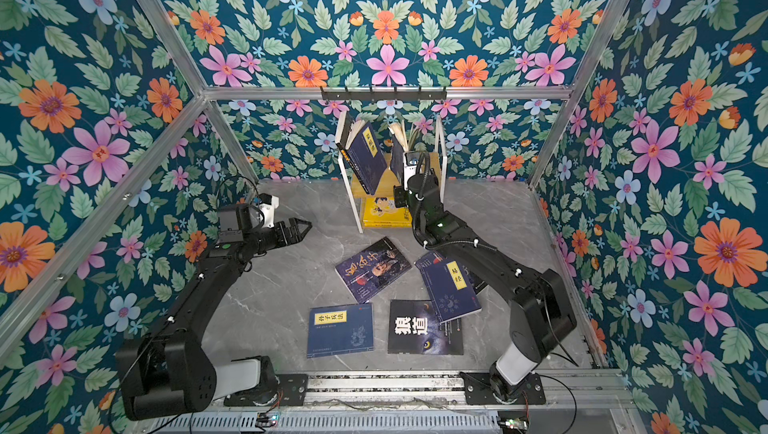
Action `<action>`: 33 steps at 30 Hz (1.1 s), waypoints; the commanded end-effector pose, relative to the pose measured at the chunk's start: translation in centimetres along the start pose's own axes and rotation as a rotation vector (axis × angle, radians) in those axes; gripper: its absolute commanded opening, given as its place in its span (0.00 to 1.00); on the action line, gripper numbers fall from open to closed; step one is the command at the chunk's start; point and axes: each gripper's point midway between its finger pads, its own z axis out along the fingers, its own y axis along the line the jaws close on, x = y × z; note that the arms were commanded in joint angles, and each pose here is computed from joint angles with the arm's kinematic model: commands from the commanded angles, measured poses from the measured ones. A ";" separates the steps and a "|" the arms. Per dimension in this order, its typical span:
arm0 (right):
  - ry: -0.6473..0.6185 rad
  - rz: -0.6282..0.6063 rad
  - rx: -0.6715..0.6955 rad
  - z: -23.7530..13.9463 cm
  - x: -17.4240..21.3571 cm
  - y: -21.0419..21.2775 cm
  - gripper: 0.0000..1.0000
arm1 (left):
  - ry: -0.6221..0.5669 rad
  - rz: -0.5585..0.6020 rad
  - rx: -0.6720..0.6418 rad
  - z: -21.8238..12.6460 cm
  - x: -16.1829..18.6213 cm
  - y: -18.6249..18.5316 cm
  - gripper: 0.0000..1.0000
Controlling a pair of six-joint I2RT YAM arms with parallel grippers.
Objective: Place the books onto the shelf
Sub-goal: 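Lower the blue book upright onto the upper shelf beside the other blue book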
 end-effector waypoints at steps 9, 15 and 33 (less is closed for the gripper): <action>0.021 0.029 -0.116 4.1 1.4 3.3 0.00 | -0.018 0.035 -0.008 -0.3 -0.6 -0.2 1.00; 0.024 0.030 -0.171 4.6 1.9 4.4 0.00 | -0.010 0.021 0.010 0.2 -0.6 -0.3 1.00; 0.058 0.068 -0.295 4.7 2.6 6.8 0.11 | -0.010 0.031 0.023 0.3 -0.2 -0.8 1.00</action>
